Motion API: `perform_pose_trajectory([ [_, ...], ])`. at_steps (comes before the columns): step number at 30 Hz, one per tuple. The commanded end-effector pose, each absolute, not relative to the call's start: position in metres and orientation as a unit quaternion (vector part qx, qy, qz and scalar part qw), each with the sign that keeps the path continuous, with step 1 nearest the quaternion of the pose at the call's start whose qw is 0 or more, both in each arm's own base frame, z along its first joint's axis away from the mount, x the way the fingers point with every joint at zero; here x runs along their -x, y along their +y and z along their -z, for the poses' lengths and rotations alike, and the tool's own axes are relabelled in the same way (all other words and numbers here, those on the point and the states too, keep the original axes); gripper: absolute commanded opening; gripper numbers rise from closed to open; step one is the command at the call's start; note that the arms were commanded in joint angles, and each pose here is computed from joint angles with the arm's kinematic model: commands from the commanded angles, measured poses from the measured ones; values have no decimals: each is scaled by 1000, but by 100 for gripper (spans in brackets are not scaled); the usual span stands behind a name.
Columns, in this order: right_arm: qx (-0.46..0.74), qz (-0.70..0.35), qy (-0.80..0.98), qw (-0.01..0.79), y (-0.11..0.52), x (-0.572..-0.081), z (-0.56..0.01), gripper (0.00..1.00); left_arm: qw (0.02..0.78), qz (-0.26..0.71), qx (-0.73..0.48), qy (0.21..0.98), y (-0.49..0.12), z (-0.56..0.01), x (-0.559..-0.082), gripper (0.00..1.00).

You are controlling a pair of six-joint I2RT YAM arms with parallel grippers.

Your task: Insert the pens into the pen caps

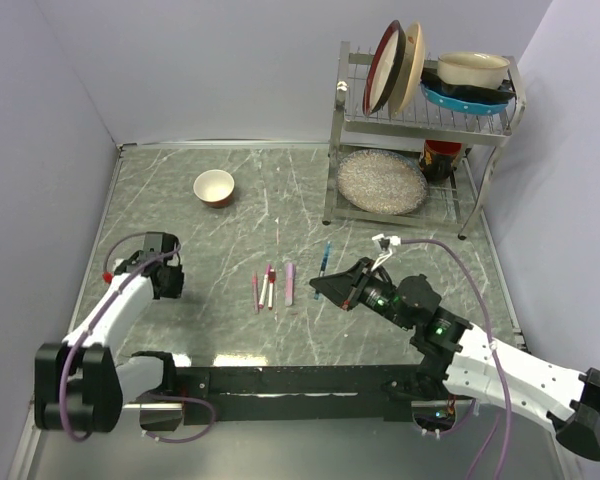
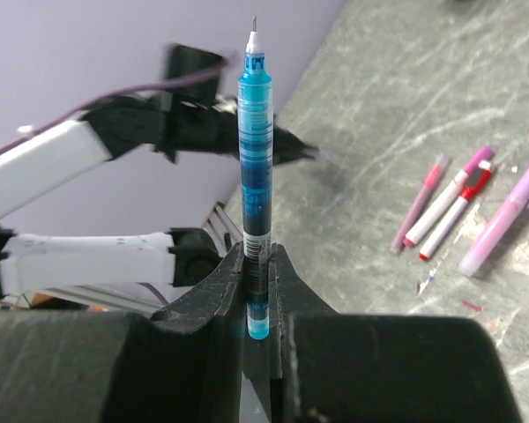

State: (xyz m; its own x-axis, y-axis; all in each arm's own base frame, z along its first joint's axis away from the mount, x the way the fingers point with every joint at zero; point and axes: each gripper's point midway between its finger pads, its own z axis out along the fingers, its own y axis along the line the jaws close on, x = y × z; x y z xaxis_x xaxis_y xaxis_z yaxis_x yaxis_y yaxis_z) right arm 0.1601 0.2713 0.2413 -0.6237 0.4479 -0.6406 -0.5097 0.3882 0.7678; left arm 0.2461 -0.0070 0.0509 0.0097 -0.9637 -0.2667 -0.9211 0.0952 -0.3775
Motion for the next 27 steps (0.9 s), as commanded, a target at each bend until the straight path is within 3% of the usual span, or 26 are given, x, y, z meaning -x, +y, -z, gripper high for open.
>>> perform_pose_trajectory([
  [1,56,-573,701,422,287,-156,-246,0,292,150,544,772,-44,-84,-269,1],
  [6,117,-596,704,369,308,-137,-225,0,366,294,396,789,-96,-134,-282,1],
  [7,135,-605,697,360,312,-131,-226,0,407,347,358,766,-108,-166,-289,1],
  [12,167,-604,703,336,324,-125,-208,0,429,469,214,742,-162,-212,-268,1],
  [19,196,-619,703,291,347,-112,-197,0,440,563,97,692,-200,-252,-232,1],
  [27,186,-614,711,287,360,-115,-193,0,438,591,45,676,-215,-274,-212,1],
])
